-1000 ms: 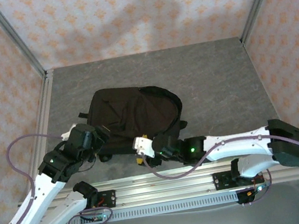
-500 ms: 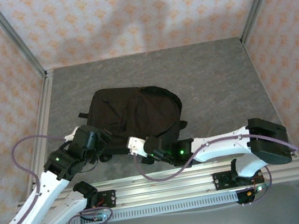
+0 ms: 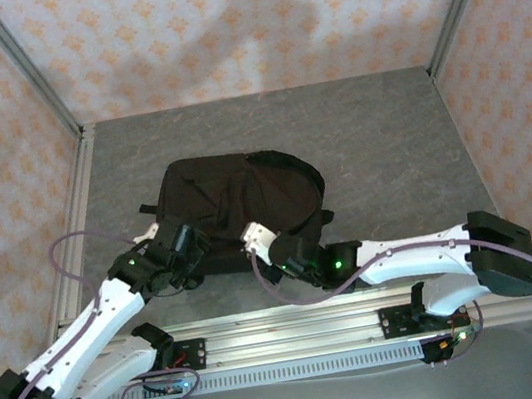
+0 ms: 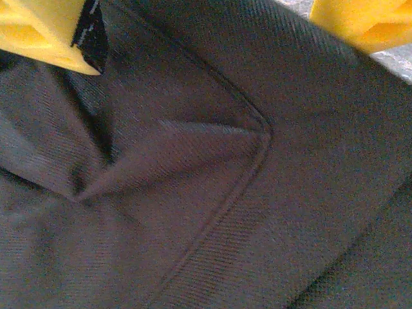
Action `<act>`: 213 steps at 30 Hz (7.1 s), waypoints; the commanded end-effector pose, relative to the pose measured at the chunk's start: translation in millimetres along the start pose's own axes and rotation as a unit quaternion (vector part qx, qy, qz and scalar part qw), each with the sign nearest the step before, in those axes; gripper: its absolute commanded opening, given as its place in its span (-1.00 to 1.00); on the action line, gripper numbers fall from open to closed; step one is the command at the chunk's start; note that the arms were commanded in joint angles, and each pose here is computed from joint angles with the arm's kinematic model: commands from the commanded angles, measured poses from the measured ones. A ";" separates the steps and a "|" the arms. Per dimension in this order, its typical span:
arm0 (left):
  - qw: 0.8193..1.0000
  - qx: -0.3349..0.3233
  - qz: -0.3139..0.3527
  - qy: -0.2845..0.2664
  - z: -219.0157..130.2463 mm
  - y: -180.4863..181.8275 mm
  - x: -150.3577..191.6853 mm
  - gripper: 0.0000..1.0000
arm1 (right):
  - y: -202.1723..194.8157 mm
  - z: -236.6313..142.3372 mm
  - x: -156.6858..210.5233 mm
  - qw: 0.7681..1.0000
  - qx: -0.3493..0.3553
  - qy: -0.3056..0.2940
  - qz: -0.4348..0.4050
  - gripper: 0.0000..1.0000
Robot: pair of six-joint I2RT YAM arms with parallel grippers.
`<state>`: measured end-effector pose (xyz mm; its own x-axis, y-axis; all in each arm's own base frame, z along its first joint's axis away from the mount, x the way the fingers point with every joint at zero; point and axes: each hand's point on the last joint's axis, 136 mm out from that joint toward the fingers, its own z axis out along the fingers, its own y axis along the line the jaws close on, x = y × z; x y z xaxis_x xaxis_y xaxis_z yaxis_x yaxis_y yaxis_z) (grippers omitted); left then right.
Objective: Pack the student bag
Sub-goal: Zip the student bag at the center of the table.
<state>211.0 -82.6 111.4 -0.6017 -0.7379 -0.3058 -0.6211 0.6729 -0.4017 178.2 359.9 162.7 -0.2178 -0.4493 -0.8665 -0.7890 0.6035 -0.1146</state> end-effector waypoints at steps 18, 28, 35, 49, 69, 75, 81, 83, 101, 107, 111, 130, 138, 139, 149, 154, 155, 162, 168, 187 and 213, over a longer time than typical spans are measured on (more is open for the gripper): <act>0.990 -0.115 0.017 -0.075 29.1 32.4 -57.8 -0.54 | -167.3 -82.6 62.3 0.927 0.299 0.044 0.222 -1.00; 0.985 -0.099 0.126 -0.059 56.2 -94.1 -117.3 0.24 | -57.6 -48.9 4.7 0.971 -0.028 0.065 0.229 -1.00; 0.996 -0.046 0.075 -0.002 16.9 -106.3 -97.7 0.37 | -70.8 -36.4 -47.1 0.951 -0.001 -0.005 0.311 -1.00; 0.977 0.151 0.056 0.141 -12.2 -113.6 42.6 0.00 | -72.5 -18.9 -41.6 0.927 0.001 -0.024 0.375 -1.00; 0.978 0.148 0.063 0.130 11.1 -147.8 37.0 -0.05 | -61.1 -19.8 -29.7 0.920 -0.030 -0.014 0.390 -1.00; 0.984 0.086 0.091 0.127 35.4 -126.9 40.2 -0.55 | -63.6 -18.3 -13.9 0.921 -0.013 0.002 0.388 -1.00; 0.986 0.028 0.135 0.090 32.8 -99.8 26.1 -1.00 | -71.3 -25.7 36.0 0.929 0.044 0.077 0.360 -1.00; 0.985 0.007 0.155 0.074 27.3 -91.8 17.8 -1.00 | -79.2 -36.8 47.5 0.932 0.068 0.086 0.345 -1.00; 0.986 0.000 0.148 0.078 3.9 -60.0 -13.6 -1.00 | -110.0 -69.6 54.9 0.944 0.084 0.077 0.310 -1.00; 0.983 0.085 0.128 0.102 -18.7 -89.9 13.7 -0.42 | -82.3 -65.1 30.5 0.932 -0.011 0.046 0.360 -1.00; 0.978 0.115 0.120 0.123 -20.1 -107.7 33.5 -0.06 | -75.0 -61.1 24.6 0.921 -0.034 0.038 0.385 -1.00; 0.968 0.086 0.152 0.181 6.2 -131.6 77.4 -0.07 | -68.2 -47.9 20.4 0.914 -0.046 0.035 0.401 -1.00; 0.965 0.037 0.192 0.174 18.7 -110.1 75.6 -0.84 | -67.7 -49.9 37.4 0.922 -0.032 0.066 0.380 -1.00; 0.964 0.029 0.201 0.173 18.3 -106.3 74.2 -1.00 | -71.1 -50.8 42.5 0.925 -0.019 0.074 0.372 -1.00; 0.956 -0.031 0.242 0.160 -1.9 -60.6 46.2 -1.00 | -103.2 -56.1 71.1 0.940 0.084 0.119 0.309 -1.00; 0.949 -0.057 0.268 0.154 -10.9 -43.2 33.4 -1.00 | -111.8 -52.5 68.4 0.943 0.101 0.114 0.296 -1.00; 0.947 -0.062 0.275 0.155 -12.1 -41.2 32.0 -1.00 | -110.2 -51.1 64.9 0.944 0.095 0.110 0.296 -1.00; 0.927 -0.095 0.334 0.144 -20.3 -38.6 10.4 -1.00 | -59.9 -35.6 30.9 0.950 -0.059 0.109 0.288 -1.00; 0.940 -0.118 0.298 0.114 -16.5 -39.1 -34.2 -0.96 | -27.5 -17.8 7.7 0.954 -0.110 0.103 0.260 -1.00; 0.985 0.028 0.051 0.162 -25.1 -25.7 25.5 0.25 | -17.6 42.4 -27.5 0.933 -0.099 0.082 0.335 -1.00; 0.980 -0.062 0.102 0.156 3.3 -9.6 2.1 -1.00 | -32.5 5.8 36.1 0.945 -0.050 0.130 0.297 -1.00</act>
<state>216.0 -112.9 107.8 -0.8311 -0.5553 -0.0314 -0.5184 0.7939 -0.3178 198.3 347.6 133.5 -0.7907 -0.1857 -0.5834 -0.5221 0.7023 0.4840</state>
